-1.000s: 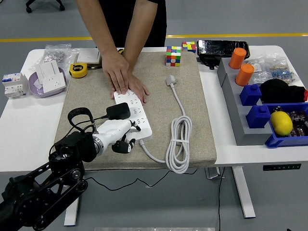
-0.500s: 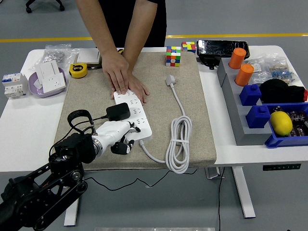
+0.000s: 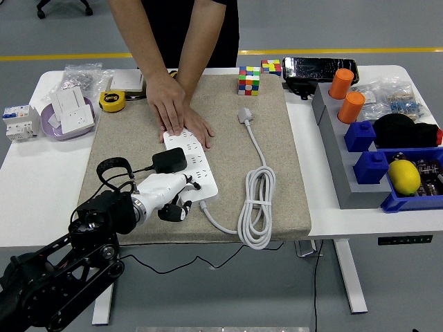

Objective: Pick up the plug,place it near the board,insert it into the board,press the button

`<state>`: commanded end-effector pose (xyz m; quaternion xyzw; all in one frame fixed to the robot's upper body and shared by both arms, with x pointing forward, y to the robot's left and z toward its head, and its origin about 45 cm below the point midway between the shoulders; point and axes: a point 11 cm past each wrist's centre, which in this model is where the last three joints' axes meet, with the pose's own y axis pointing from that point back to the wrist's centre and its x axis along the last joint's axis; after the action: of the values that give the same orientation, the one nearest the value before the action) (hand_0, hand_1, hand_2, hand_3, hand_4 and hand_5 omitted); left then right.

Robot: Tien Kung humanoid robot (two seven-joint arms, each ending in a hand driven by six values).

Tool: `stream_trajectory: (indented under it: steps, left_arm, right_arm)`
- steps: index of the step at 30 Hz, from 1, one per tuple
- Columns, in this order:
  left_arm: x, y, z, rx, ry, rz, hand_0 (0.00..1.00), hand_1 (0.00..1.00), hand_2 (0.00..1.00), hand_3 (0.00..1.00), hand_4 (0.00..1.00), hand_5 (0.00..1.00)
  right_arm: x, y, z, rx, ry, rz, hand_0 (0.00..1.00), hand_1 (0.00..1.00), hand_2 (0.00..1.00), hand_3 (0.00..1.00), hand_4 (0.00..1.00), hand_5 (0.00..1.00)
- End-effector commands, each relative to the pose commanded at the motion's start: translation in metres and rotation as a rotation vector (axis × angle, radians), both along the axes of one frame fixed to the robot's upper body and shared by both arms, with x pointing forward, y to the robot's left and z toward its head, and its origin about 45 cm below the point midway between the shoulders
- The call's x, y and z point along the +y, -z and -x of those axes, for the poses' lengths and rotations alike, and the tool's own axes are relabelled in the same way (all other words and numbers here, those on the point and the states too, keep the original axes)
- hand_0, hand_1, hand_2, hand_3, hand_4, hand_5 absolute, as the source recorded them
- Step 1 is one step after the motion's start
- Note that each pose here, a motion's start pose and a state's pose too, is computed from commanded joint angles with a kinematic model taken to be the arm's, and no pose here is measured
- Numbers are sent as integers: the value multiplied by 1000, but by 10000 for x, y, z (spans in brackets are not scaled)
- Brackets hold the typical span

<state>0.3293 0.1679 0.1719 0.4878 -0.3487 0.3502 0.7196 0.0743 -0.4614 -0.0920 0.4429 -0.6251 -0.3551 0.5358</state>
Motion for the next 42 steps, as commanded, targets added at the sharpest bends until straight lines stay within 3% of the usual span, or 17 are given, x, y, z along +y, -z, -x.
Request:
stream_trajectory:
  steps: [1, 2, 8, 9, 13, 14, 15, 20, 21, 26, 27, 32, 33, 36, 42]
  left_arm:
    - [1, -69, -8, -27, -2, 28, 153, 67, 150, 738, 414, 128]
    - [8, -168, -18, -70, -6, 75, 194, 103, 178, 560, 515, 41]
    - [177, -665, -13, -292, -60, 343, 194, 103, 178, 560, 515, 41]
    - [222, -746, 16, -324, -75, 414, 266, 159, 217, 460, 779, 48]
    - [452, -905, 62, -414, -159, 645, 266, 159, 217, 460, 779, 48]
    - [534, -880, 65, -410, -186, 682, 266, 159, 217, 460, 779, 48]
    - [603, -851, 66, -400, -208, 709, 770, 699, 598, 559, 774, 240]
    - [793, -682, 94, -336, -258, 845, 770, 699, 598, 559, 774, 240]
    - [791, -652, 104, -316, -261, 882, 972, 978, 948, 891, 998, 710]
    - [778, -534, 160, -229, -299, 1082, 972, 978, 948, 891, 998, 710]
    - [796, -514, 167, -219, -318, 1115, 998, 998, 998, 985, 998, 865]
    - [864, -496, 179, -223, -342, 1141, 998, 998, 998, 985, 998, 865]
    - [894, -498, 178, -230, -348, 1138, 998, 998, 998, 998, 998, 930]
    - [975, -497, 167, -244, -365, 1130, 998, 998, 998, 998, 998, 930]
    - [1204, -470, 142, -271, -435, 1168, 998, 998, 998, 998, 998, 948]
  right_arm:
    - [1, 1, 1, 0, 0, 0, 829, 752, 747, 788, 998, 933]
    - [3, 2, 3, 0, 1, -1, 828, 752, 747, 788, 998, 933]
    - [12, 9, 21, 1, 6, -2, 828, 752, 747, 788, 998, 933]
    - [12, 10, 27, 2, 7, -2, 829, 752, 747, 788, 998, 932]
    - [16, 14, 42, 3, 11, -3, 829, 752, 747, 788, 998, 932]
    - [21, 16, 40, 2, 12, -4, 829, 752, 747, 788, 998, 932]
    - [25, 18, 39, 1, 12, -5, 829, 752, 747, 788, 998, 932]
    - [35, 21, 36, -1, 12, -7, 829, 752, 747, 788, 998, 932]
    - [35, 21, 37, -1, 11, -7, 826, 752, 747, 788, 998, 932]
    - [32, 24, 60, 6, 10, -7, 826, 752, 747, 788, 998, 932]
    - [29, 23, 62, 7, 9, -6, 827, 752, 747, 788, 998, 932]
    - [26, 22, 65, 7, 7, -5, 827, 752, 747, 788, 998, 932]
    - [23, 22, 68, 8, 7, -5, 828, 752, 747, 788, 998, 932]
    - [18, 21, 78, 11, 6, -4, 828, 752, 747, 788, 998, 932]
    - [21, 23, 81, 10, 6, -4, 827, 752, 747, 788, 998, 932]
